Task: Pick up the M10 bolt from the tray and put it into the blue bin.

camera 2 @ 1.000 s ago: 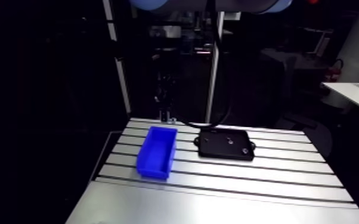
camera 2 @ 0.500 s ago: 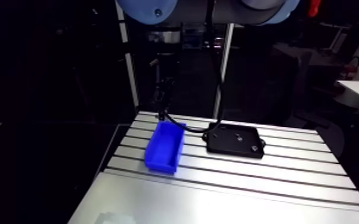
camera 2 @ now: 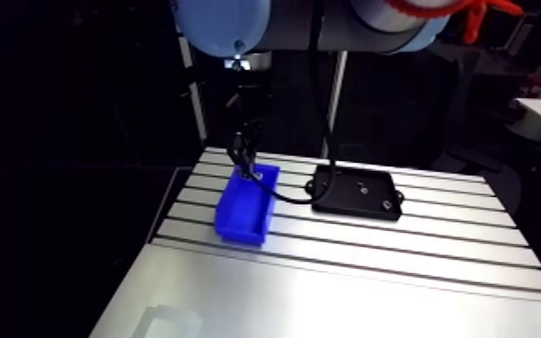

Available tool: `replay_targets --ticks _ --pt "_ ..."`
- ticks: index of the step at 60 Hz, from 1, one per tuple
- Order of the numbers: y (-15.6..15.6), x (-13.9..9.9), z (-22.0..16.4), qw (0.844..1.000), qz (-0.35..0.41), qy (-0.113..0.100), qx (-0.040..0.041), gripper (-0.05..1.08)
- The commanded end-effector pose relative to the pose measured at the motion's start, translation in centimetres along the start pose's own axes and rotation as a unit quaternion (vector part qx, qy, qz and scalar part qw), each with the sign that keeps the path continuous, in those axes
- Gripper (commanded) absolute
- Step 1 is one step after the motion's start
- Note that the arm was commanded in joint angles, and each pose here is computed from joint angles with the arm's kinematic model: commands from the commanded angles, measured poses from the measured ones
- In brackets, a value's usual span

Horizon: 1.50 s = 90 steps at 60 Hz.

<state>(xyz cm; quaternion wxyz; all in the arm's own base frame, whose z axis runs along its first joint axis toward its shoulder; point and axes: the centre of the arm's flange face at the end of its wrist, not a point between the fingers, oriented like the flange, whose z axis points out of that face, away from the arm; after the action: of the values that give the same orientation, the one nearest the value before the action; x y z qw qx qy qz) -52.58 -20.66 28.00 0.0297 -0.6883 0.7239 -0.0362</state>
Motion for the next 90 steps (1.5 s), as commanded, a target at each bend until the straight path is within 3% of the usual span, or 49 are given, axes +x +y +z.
replay_targets --ticks 1,5,19,29,45,70,72,73,74,75,76,77,81,89,90 --pt "1.0 0.1 2.8 1.0 0.008 -0.002 0.0078 1.03" --pt "1.3 0.1 3.4 1.0 0.01 -0.003 0.0112 1.03" --pt "2.2 0.4 5.5 1.0 0.014 -0.003 0.0113 1.02" --pt "2.8 0.6 7.4 1.0 0.021 -0.007 0.0213 1.02" --pt "3.2 0.8 9.3 0.999 0.02 -0.009 0.0278 1.01" --pt "3.1 0.8 9.5 0.999 0.022 -0.01 0.0288 0.95" --pt "3.1 0.8 9.5 0.999 0.021 -0.009 0.0291 0.92" --pt "3.1 0.8 9.4 0.999 0.021 -0.009 0.0285 0.8" --pt "3.1 0.8 9.4 0.999 0.021 -0.009 0.0285 0.8" --pt "3.1 0.8 9.4 0.999 0.022 -0.009 0.0284 0.52" --pt "3.1 0.8 9.4 0.999 0.022 -0.009 0.0284 0.52" --pt "3.1 0.9 9.3 0.999 0.021 -0.01 0.0274 0.09" --pt "3.1 0.8 9.0 0.999 0.021 -0.01 0.0246 0.01" --pt "3.0 0.9 8.4 1.0 0.021 -0.008 0.0208 0.01" --pt "2.9 0.9 8.0 1.0 0.02 -0.007 0.017 0.01"
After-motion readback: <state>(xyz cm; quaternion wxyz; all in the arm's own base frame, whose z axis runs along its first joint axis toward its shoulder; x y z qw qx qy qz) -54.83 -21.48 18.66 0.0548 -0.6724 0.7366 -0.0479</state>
